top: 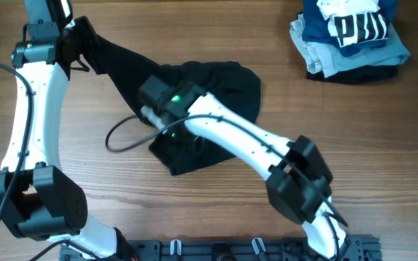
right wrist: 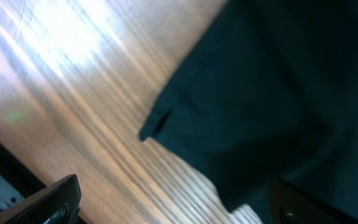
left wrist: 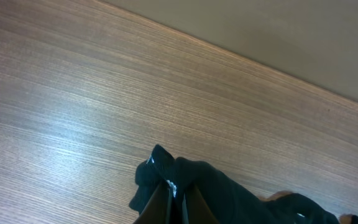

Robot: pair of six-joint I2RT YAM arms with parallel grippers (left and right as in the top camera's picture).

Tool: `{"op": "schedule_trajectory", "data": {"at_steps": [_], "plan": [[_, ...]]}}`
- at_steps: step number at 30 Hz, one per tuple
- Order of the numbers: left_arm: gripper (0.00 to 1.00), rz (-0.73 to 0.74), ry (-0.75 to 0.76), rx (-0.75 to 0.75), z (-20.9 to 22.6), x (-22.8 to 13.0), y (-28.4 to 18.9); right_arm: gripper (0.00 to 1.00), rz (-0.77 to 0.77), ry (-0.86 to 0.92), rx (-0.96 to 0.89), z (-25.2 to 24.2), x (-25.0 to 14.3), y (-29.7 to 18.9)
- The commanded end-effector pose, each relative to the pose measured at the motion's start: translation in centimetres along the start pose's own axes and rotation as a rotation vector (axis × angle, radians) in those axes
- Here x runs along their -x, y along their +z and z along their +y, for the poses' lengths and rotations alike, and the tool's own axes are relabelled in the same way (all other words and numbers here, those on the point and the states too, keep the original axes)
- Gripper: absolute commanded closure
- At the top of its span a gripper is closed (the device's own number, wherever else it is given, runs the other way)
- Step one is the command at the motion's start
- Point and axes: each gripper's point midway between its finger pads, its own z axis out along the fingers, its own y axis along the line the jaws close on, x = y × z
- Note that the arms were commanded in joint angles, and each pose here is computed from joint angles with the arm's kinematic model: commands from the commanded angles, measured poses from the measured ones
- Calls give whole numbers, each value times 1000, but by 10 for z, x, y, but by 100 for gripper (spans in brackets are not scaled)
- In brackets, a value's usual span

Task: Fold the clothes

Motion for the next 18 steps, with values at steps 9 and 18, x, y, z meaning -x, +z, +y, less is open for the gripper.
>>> {"op": "schedule_trajectory", "data": {"at_steps": [9, 18], "plan": [[96, -11, -16, -7, 1, 7, -1, 2, 286, -296, -222, 13, -40, 77], [96, -11, -16, -7, 1, 7, -1, 4, 192, -327, -338, -10, -11, 75]]}}
